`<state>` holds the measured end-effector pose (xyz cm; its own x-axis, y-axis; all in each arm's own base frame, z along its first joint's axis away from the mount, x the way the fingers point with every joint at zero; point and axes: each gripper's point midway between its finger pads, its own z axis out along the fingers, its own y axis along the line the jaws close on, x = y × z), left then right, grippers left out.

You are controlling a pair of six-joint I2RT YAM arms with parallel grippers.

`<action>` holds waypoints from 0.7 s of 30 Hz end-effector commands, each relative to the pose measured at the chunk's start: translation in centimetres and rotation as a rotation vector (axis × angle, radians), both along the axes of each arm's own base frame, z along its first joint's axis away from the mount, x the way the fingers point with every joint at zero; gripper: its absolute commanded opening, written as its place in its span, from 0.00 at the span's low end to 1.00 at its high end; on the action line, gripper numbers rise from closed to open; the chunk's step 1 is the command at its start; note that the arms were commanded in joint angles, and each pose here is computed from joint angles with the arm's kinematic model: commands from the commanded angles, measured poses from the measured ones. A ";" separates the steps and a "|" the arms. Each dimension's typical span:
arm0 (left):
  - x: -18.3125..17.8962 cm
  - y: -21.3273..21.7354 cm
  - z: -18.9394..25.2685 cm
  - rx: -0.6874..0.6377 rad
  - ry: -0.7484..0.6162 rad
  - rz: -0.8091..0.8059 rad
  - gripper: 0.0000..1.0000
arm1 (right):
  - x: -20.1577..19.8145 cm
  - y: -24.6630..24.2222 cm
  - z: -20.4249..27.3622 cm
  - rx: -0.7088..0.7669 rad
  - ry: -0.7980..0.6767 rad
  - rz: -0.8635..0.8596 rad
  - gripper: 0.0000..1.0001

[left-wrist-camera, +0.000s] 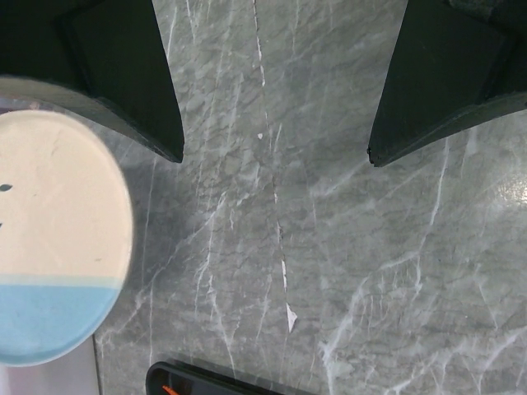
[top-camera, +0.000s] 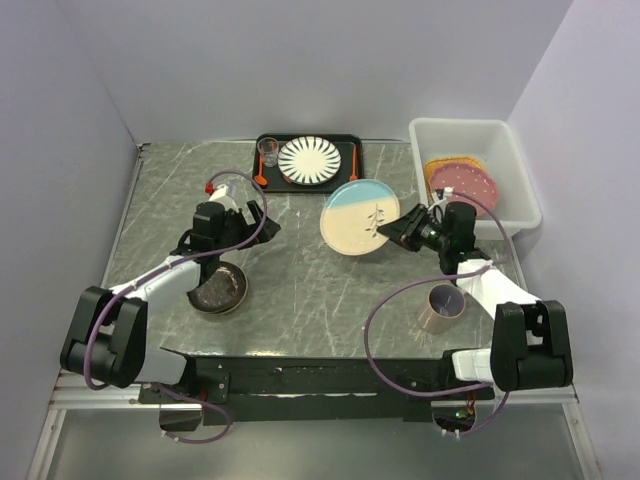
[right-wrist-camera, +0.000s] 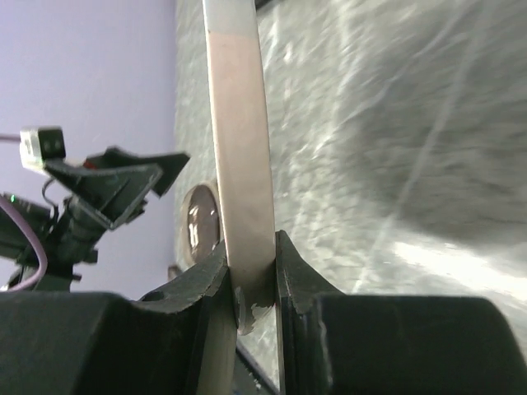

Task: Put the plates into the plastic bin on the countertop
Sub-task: Pick up the plate at the center of the board, then place the plate in the plastic bin.

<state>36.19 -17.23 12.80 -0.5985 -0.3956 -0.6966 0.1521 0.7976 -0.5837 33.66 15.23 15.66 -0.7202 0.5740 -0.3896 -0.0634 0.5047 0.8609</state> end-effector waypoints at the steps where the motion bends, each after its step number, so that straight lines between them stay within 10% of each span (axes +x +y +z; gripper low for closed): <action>1: 0.7 -0.5 1.0 -0.010 -0.029 -0.010 0.99 | 1.4 -1.5 7.5 -0.026 -0.251 0.011 0.00; 21: 0.9 -1.6 -0.6 -0.025 0.003 -0.071 0.99 | 7.6 -11.2 11.6 0.031 -0.265 -0.300 0.00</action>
